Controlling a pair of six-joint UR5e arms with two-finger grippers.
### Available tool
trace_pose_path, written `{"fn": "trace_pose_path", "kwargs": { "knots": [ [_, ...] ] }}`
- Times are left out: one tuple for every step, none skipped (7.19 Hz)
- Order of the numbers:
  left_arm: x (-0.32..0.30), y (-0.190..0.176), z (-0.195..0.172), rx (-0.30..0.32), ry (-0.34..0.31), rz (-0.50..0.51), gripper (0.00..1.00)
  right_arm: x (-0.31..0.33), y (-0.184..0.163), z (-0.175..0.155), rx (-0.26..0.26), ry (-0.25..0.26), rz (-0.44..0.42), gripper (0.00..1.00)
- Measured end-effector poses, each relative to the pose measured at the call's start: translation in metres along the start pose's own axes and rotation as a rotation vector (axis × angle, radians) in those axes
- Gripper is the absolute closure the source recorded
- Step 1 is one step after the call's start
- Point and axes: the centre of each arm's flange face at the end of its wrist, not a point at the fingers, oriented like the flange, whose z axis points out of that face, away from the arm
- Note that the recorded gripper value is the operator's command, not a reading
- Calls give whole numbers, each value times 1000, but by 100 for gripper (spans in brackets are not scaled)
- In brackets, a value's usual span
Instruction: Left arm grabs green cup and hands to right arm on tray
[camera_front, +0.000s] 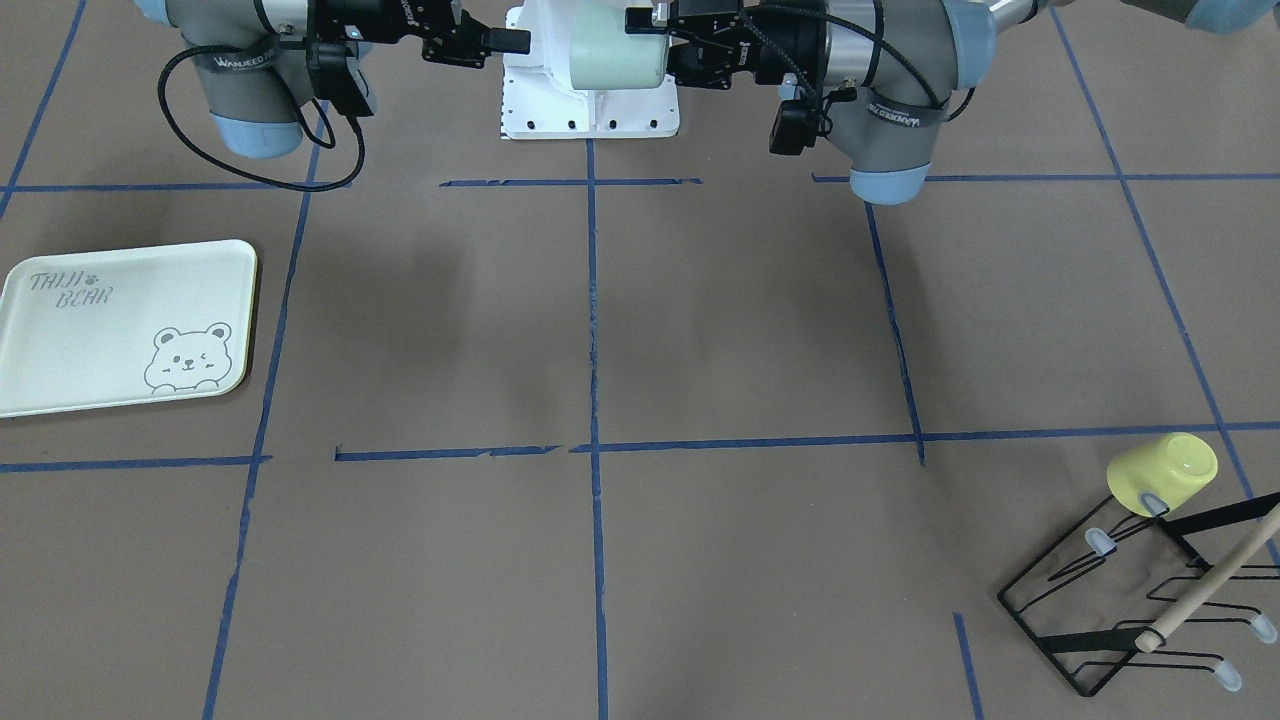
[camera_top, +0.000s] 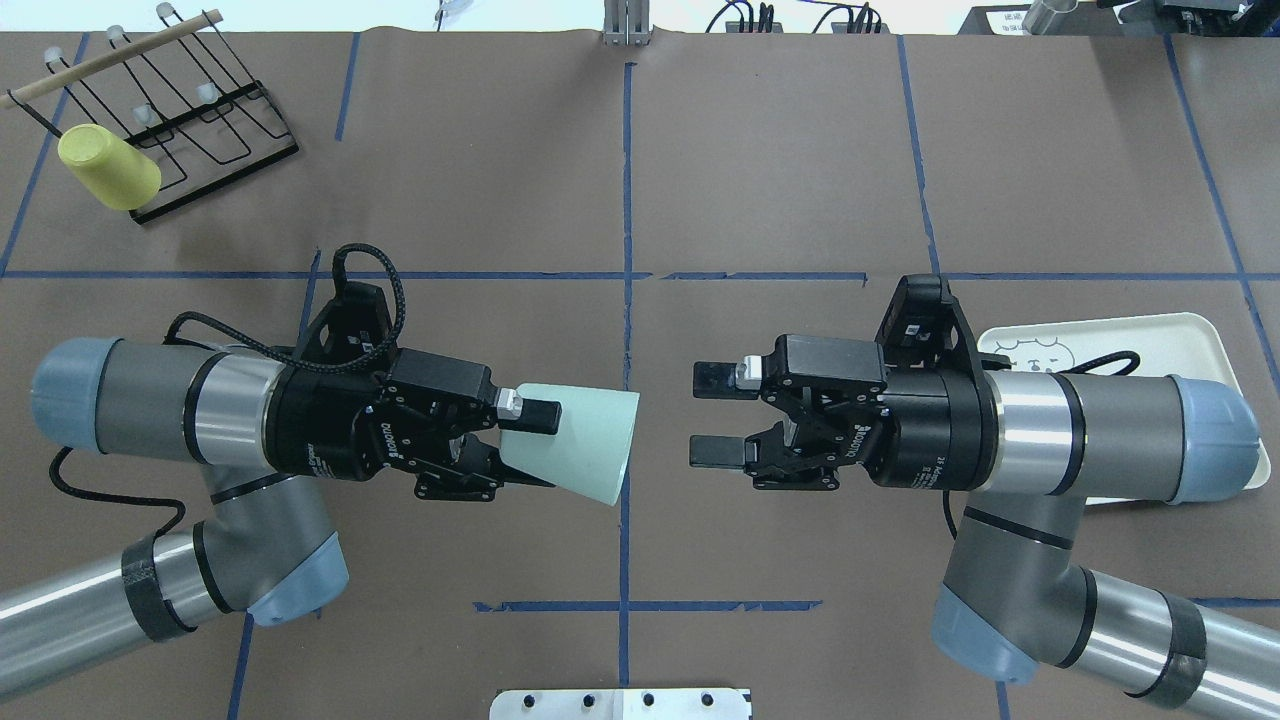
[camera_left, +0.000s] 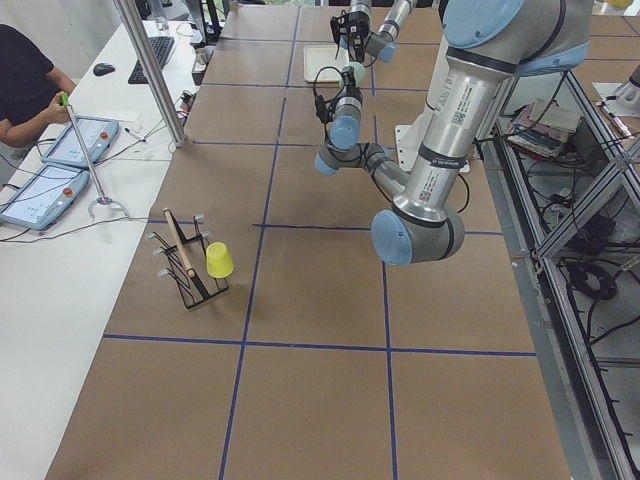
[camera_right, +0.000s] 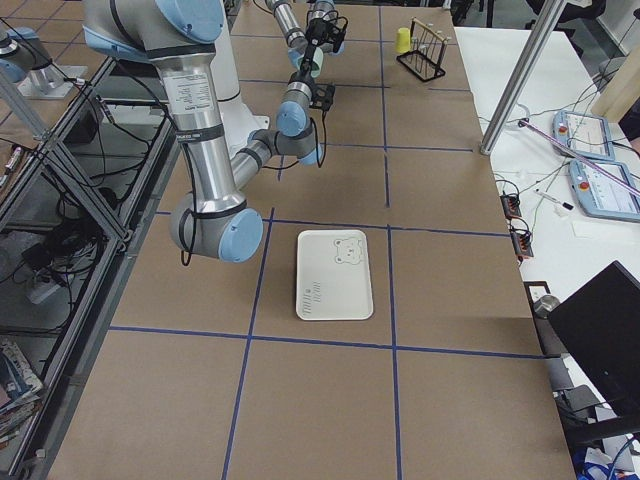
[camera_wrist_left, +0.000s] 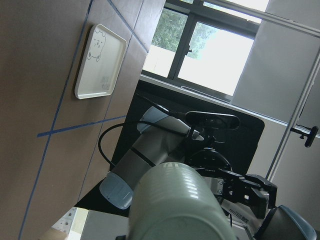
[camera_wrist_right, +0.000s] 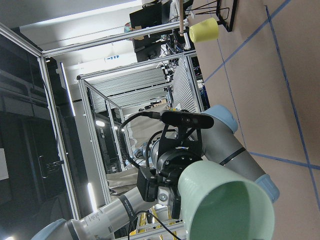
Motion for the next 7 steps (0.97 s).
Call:
{"fn": "trace_pose_path", "kwargs": {
  "knots": [
    [-3, 6, 5, -7, 13, -10, 61, -1, 1, 3, -4, -4, 0, 4],
    [-8, 12, 11, -10, 32, -22, 61, -3, 3, 7, -9, -11, 0, 4],
    [-12, 16, 16, -6, 59, -32, 61, -3, 5, 11, -15, -15, 3, 4],
    [-14, 19, 19, -2, 80, -38, 60, -1, 8, 13, -20, -16, 6, 5],
    [-16, 20, 20, 3, 92, -41, 60, 0, 9, 14, -24, -15, 10, 6],
    [-16, 20, 21, 11, 100, -42, 59, 1, 11, 17, -27, -16, 12, 12],
    [-17, 19, 22, 17, 104, -43, 58, 2, 13, 20, -29, -20, 15, 27]
  ]
}}
